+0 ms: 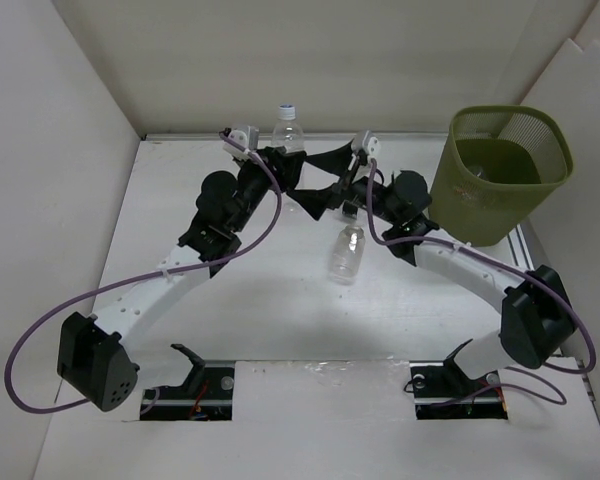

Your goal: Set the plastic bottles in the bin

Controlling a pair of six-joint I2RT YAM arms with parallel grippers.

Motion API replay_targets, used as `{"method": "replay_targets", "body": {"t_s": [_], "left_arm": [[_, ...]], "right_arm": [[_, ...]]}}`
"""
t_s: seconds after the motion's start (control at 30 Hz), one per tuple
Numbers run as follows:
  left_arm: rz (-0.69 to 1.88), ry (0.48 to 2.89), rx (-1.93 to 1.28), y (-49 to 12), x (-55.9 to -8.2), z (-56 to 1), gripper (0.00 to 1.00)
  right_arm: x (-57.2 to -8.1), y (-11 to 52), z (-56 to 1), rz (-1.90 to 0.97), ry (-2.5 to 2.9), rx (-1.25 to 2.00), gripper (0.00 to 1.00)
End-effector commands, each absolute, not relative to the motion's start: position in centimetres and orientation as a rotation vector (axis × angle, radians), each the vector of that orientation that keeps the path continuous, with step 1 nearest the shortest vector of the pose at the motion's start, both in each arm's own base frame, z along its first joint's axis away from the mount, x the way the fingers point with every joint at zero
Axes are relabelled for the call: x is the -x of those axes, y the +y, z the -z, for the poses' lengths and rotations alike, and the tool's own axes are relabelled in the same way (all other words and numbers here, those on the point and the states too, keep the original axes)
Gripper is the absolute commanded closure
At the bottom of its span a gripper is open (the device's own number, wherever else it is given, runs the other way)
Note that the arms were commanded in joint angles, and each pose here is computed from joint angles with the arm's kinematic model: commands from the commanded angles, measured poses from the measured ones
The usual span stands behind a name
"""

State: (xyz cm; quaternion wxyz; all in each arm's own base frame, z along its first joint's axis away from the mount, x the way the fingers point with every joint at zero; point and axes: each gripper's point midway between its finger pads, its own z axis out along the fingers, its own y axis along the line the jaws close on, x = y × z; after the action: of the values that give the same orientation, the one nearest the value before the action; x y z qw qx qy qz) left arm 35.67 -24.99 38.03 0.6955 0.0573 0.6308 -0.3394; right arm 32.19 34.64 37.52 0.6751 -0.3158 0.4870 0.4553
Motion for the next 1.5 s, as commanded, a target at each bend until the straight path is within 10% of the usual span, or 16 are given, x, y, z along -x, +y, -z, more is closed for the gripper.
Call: {"method": "replay_targets", "body": {"t_s": [0.0,0.73,0.83,0.87,0.9,0.93,1.03,1.47], "left_arm": [[0.837,1.262,-0.150,-25.1,-33.2,-42.3,1.00],[0.943,1.274,-0.249,-26.8,-31.4,-43.7,1.00],[0.956,1.275,-0.271,-27.0,-31.0,-43.9,0.99],[0.957,1.275,-0.271,-27.0,-31.0,-43.9,0.95],[0.957,1.275,-0.271,-27.0,-31.0,-43.9,0.88],[0.958,1.278,-0.253,-26.8,-31.0,-43.8,0.59],[0.965,1.251,-0.208,-26.0,-30.7,-44.6,0.01],[0.636,1.506,0.296,-18.7,-34.9,-43.1,0.00]], "right_arm": [[-33.9,33.6,-37.0,-0.902,1.152,0.642,0.00],[-33.1,38.8,-33.8,-1.163,1.051,0.711,0.00],[-33.0,38.8,-33.8,-1.193,1.022,0.717,0.21],[-32.6,38.8,-34.1,-1.218,1.016,0.714,0.33],[-33.0,38.5,-34.2,-1.217,0.995,0.703,0.69],[-32.7,38.6,-34.5,-1.232,0.987,0.714,0.87],[-33.2,38.0,-34.3,-1.201,1.019,0.730,1.00],[-38.4,19.0,-44.0,-0.603,1.108,0.688,1.00]]}}
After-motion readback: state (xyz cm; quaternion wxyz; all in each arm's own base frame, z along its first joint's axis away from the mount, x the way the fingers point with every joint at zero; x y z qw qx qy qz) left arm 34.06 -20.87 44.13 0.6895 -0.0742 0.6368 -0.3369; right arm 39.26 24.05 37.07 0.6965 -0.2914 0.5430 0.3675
